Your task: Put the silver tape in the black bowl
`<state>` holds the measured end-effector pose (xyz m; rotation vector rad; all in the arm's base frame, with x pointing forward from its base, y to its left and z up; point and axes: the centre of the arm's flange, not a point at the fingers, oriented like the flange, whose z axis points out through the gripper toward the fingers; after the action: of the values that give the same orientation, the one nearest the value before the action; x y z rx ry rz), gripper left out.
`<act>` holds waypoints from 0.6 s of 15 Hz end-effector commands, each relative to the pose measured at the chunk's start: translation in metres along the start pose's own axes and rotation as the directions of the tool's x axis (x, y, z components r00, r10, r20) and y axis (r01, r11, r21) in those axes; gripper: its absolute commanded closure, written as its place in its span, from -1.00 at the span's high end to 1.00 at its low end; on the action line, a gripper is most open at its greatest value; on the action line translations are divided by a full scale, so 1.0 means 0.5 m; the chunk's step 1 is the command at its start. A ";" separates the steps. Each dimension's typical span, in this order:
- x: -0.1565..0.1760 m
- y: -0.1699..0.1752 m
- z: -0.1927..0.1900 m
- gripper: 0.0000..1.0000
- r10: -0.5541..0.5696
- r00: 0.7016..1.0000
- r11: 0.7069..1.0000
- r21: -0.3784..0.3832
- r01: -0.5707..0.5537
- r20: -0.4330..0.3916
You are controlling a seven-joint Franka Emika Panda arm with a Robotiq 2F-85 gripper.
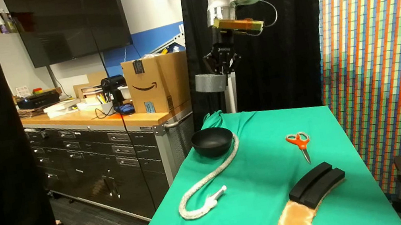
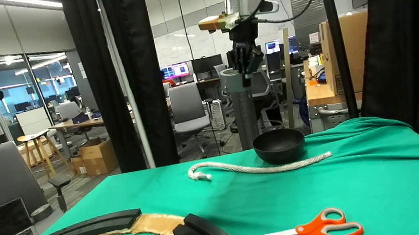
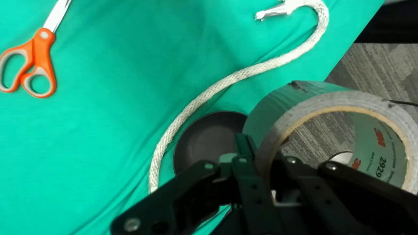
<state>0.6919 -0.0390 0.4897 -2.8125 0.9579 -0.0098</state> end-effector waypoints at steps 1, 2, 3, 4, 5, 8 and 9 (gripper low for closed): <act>0.060 -0.029 0.030 -0.81 0.019 1.000 1.000 -0.007 -0.019 0.008; 0.064 -0.030 0.049 -0.81 0.021 1.000 1.000 -0.012 -0.021 0.016; 0.069 -0.030 0.066 -0.81 0.023 0.999 1.000 -0.016 -0.023 0.025; 0.074 -0.031 0.083 -0.81 0.026 0.999 0.999 -0.021 -0.025 0.031; 0.076 -0.030 0.098 -0.81 0.027 0.999 0.999 -0.023 -0.026 0.038; 0.087 -0.031 0.138 -0.81 0.032 0.998 0.999 -0.028 -0.030 0.056; 0.089 -0.031 0.150 -0.81 0.034 0.998 0.999 -0.028 -0.032 0.061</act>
<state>0.7219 -0.0408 0.4160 -2.8301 0.9777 0.0964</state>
